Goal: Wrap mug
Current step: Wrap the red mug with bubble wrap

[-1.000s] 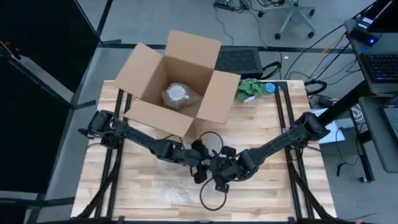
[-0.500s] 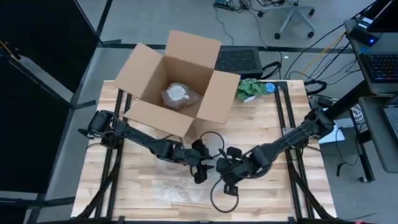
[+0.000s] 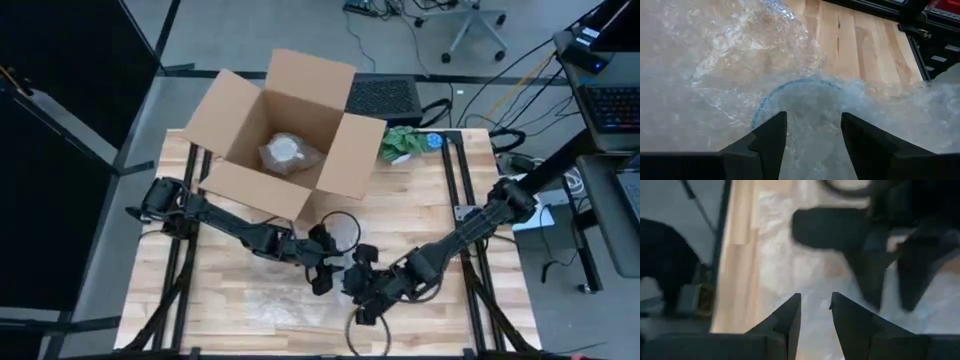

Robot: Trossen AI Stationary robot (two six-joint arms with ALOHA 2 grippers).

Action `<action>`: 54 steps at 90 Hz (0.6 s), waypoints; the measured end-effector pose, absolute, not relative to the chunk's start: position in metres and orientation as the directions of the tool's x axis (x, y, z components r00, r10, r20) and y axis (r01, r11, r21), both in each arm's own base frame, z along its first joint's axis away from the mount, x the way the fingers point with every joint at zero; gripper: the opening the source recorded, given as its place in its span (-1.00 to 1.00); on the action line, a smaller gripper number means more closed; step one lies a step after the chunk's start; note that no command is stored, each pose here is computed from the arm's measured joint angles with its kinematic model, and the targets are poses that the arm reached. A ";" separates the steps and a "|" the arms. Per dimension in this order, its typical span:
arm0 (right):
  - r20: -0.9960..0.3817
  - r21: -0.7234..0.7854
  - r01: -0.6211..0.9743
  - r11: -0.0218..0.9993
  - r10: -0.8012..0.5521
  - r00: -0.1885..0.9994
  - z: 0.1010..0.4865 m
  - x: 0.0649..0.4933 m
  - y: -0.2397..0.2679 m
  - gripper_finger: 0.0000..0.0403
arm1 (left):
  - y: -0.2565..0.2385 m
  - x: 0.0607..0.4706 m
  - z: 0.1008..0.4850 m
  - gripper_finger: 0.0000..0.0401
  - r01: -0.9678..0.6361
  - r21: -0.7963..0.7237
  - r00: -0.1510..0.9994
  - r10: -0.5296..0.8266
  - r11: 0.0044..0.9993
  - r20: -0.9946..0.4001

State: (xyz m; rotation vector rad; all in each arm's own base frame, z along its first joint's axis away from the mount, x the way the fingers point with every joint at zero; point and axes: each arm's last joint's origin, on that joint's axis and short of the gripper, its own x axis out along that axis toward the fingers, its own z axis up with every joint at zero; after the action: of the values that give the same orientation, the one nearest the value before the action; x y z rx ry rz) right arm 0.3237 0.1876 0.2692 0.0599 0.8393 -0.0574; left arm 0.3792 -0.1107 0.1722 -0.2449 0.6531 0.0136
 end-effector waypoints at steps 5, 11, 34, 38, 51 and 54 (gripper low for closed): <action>-0.784 0.006 0.087 0.996 -0.049 0.618 0.260 0.327 0.180 -0.54 | -0.111 0.379 0.172 -0.11 -0.090 -0.221 0.795 -0.063 0.971 -0.603; -0.824 -0.036 0.119 0.992 -0.097 0.558 0.251 0.328 0.172 -0.54 | -0.111 0.379 0.172 -0.11 -0.091 -0.220 0.796 -0.062 0.971 -0.602; -0.868 -0.096 0.218 0.971 -0.189 0.459 0.243 0.335 0.136 -0.54 | -0.110 0.371 0.192 -0.10 -0.082 -0.229 0.809 -0.069 0.970 -0.584; -0.866 -0.096 0.210 0.973 -0.186 0.464 0.243 0.337 0.134 -0.54 | -0.110 0.370 0.196 -0.10 -0.073 -0.235 0.812 -0.079 0.969 -0.578; -0.878 -0.077 0.173 0.982 -0.149 0.456 0.236 0.345 0.129 -0.54 | -0.111 0.360 0.220 -0.10 -0.051 -0.251 0.836 -0.096 0.967 -0.540; -0.880 -0.071 0.170 0.983 -0.142 0.453 0.235 0.347 0.128 -0.54 | -0.112 0.358 0.224 -0.10 -0.047 -0.253 0.837 -0.100 0.966 -0.538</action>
State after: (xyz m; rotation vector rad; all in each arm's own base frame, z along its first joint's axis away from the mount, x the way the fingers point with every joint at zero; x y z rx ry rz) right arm 0.3466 0.1282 0.2347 0.0284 1.0837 -0.1928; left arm 0.3581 -0.1119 0.2241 -0.2626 0.5795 -0.0282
